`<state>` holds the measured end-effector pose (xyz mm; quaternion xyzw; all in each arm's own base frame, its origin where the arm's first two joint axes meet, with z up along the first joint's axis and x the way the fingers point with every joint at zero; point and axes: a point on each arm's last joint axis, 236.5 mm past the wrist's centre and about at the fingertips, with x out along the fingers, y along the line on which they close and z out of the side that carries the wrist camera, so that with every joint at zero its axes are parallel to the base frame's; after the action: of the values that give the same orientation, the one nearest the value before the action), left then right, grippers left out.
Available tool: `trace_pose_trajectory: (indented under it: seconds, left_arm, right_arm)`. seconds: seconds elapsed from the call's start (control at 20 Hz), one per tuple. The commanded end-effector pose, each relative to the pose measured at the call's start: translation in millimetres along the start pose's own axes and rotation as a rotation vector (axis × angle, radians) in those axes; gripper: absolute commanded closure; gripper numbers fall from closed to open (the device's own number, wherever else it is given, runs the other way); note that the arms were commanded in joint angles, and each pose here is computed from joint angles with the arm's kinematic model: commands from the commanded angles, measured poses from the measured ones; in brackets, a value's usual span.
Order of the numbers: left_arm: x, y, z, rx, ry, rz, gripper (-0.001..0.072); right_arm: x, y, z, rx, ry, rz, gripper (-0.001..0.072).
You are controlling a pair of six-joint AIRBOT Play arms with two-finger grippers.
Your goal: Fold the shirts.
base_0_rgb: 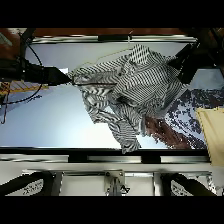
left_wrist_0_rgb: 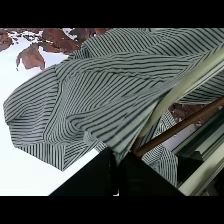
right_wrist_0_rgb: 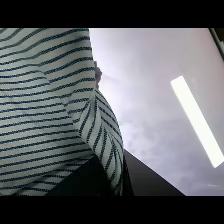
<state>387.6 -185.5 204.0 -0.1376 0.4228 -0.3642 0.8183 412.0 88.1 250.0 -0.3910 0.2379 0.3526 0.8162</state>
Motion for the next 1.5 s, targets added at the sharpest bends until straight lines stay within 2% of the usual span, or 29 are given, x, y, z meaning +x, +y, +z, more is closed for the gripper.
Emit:
trace_pose_trajectory:
  seconds: [0.0,0.3,0.55,0.8,0.95,1.1,1.35,1.45]
  left_arm:
    - [2.1,-21.5,38.0,-0.081,-0.148,-0.125,0.0649]
    - [18.1,-14.5,43.6,-0.164,-0.15,-0.155,0.0649]
    - [39.5,-12.3,57.4,-0.115,-0.207,-0.125,0.0651]
    - [23.6,69.4,20.4,-0.102,-0.065,0.138,0.0651]
    - [20.1,93.6,-7.6,-0.077,0.053,0.229,0.0651]
    - [22.4,80.6,-9.1,-0.074,0.062,0.178,0.0651]
    - [22.9,28.1,12.9,-0.104,-0.015,-0.035,0.065]
    - [20.6,10.1,15.6,-0.121,-0.02,-0.108,0.065]
  right_arm:
    - [0.3,-1.3,8.2,-0.1,-0.034,-0.007,0.0627]
    - [-0.5,-13.0,16.4,-0.17,-0.064,-0.061,0.0627]
    - [-0.5,-15.9,10.0,-0.173,-0.036,-0.071,0.0627]
    - [-2.1,-28.5,18.9,-0.122,-0.073,-0.125,0.0627]
    - [-2.6,-30.5,21.5,-0.121,-0.084,-0.134,0.0627]
    - [-0.3,-31.5,15.3,-0.136,-0.058,-0.134,0.0627]
    - [19.4,-32.4,0.4,-0.163,-0.016,-0.103,0.0627]
    - [21.5,-42.9,-8.0,-0.177,0.02,-0.14,0.0627]
